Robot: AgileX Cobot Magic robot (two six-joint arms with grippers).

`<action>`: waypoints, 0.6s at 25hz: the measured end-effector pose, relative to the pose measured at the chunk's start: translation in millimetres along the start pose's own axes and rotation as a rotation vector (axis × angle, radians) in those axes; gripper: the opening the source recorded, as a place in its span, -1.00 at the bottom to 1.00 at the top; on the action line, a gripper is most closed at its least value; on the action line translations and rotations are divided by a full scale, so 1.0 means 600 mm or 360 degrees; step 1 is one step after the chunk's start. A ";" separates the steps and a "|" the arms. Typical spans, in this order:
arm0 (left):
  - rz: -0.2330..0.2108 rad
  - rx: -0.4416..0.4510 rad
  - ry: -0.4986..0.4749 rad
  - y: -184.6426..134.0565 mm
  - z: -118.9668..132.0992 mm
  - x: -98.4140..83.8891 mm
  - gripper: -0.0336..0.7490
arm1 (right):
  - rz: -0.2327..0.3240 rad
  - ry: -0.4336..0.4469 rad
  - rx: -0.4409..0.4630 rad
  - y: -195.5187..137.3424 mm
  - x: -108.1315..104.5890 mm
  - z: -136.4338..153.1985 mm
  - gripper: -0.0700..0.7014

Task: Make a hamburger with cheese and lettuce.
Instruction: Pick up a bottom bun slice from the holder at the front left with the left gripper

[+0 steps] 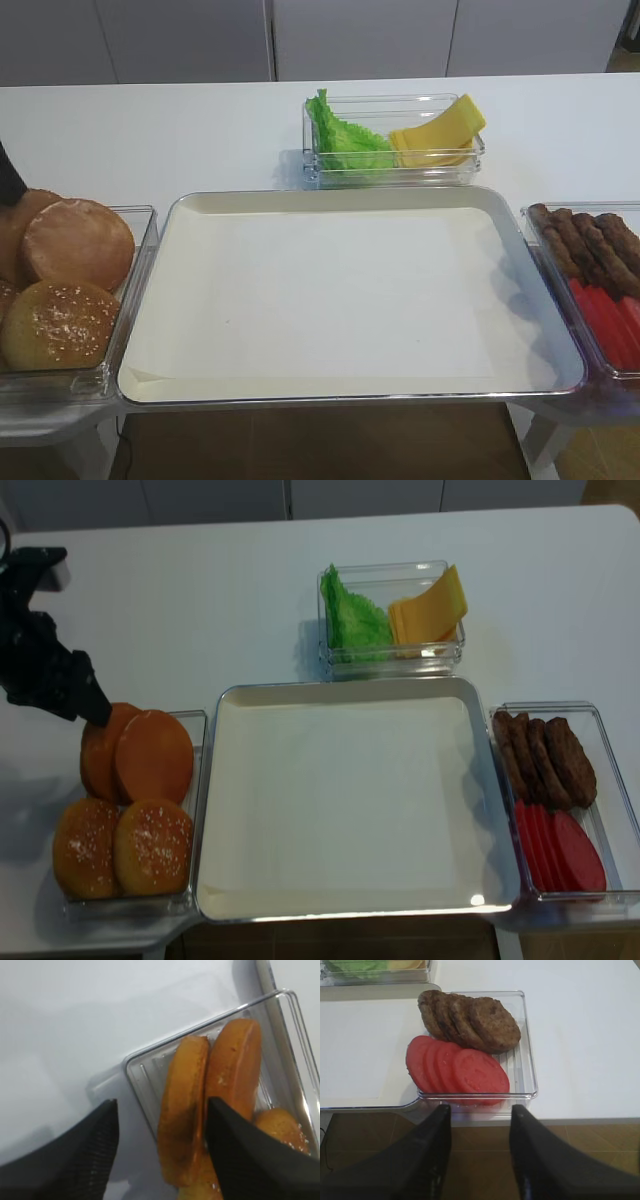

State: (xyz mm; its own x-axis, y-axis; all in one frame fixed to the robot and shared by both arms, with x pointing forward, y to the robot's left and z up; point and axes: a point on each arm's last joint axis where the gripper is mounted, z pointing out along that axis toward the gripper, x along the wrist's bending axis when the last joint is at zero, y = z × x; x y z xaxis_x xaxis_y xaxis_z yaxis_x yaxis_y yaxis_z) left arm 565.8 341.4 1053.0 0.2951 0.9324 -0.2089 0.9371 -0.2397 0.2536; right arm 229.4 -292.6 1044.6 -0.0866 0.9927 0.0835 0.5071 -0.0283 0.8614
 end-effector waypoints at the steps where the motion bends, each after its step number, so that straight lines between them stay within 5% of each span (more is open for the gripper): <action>1: 0.0011 -0.0005 -0.0008 0.000 0.000 -0.001 0.14 | 0.0000 0.0000 0.0000 0.000 0.000 0.000 -0.06; 15: 0.0036 0.0018 -0.0072 0.006 0.023 0.005 0.07 | 0.0000 0.0000 0.0002 0.000 0.000 0.001 -0.07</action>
State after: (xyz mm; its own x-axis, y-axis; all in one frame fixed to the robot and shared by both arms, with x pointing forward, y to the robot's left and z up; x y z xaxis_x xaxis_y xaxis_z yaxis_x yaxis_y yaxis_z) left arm 573.0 339.8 1040.5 0.3239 0.9136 -0.2458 0.9321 -0.2637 0.2481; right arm 229.6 -292.6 1044.2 -0.0864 0.9927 0.0836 0.5085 -0.0282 0.8606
